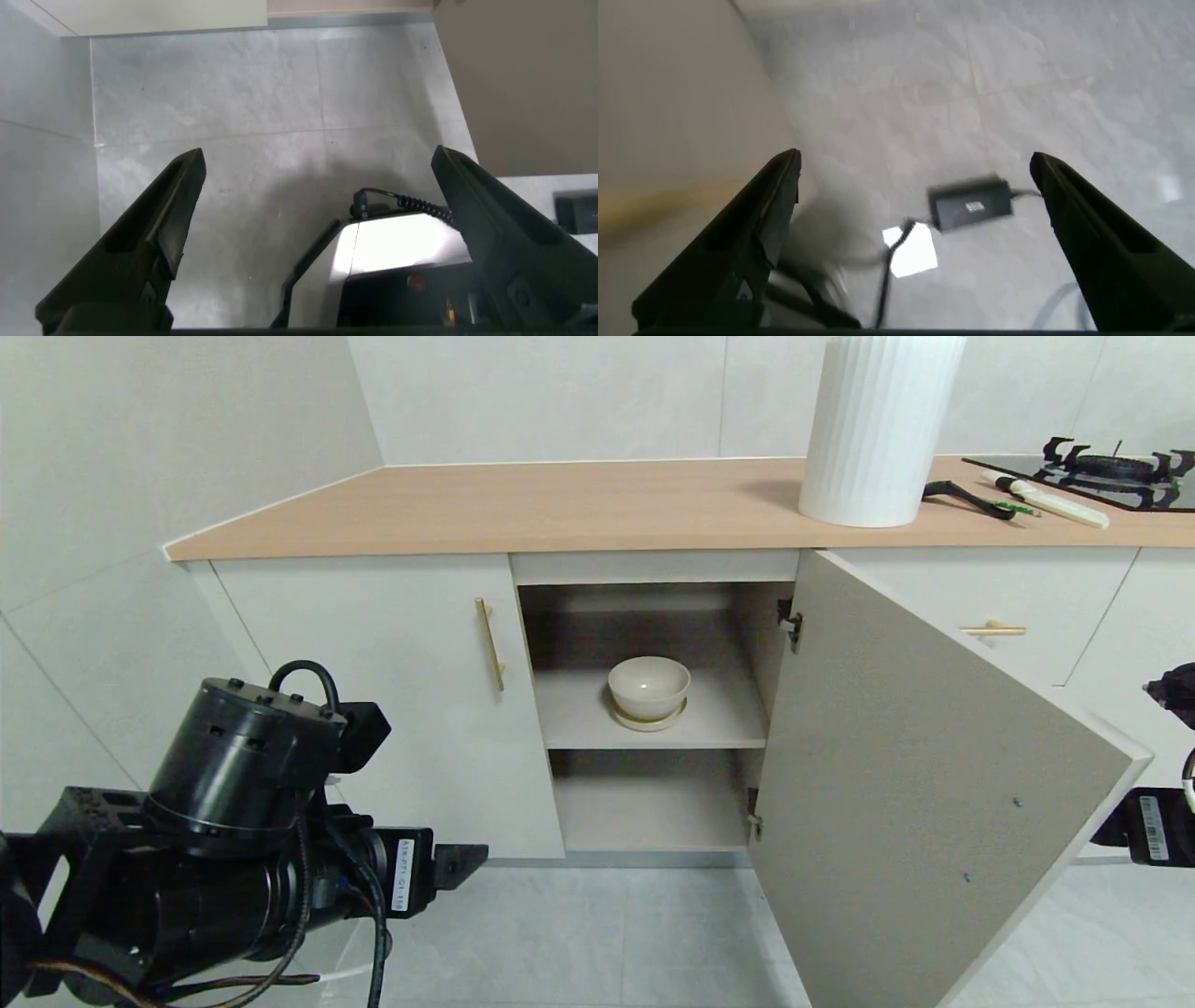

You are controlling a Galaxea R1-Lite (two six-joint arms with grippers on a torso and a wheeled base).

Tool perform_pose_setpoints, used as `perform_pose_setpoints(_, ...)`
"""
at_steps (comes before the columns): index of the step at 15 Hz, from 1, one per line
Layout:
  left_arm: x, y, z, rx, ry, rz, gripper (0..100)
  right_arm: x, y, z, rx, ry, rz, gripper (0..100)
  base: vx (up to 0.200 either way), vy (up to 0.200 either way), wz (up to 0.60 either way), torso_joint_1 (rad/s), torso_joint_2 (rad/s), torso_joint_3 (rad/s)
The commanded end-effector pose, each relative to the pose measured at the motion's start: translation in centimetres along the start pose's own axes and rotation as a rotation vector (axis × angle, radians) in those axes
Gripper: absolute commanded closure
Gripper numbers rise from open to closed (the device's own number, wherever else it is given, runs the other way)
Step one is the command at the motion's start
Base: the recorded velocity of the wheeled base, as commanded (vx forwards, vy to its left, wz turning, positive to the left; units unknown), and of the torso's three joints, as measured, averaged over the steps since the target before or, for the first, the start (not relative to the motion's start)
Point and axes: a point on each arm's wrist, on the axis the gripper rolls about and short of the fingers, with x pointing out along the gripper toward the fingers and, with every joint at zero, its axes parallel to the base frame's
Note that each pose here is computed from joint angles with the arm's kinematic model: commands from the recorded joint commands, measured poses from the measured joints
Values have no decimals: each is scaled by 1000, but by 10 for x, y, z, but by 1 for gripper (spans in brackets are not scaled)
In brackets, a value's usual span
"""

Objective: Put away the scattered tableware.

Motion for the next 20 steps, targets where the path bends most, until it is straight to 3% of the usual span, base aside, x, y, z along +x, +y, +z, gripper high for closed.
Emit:
perform_pose_setpoints(1,0,0,0,0,2,2,0,10,4,3,14,11,-5,0,0,0,0,0,0,0)
perform_pose_setpoints(10,-1,-3,-2,12,2,-12,0,5,20,6,46,-43,62,0,0,0,0,0,0,0)
perform_pose_setpoints(20,-2,-3,-1,11,-1,-14,0,-4,88,-12,67,-30,290,0,0,0,0,0,0,0)
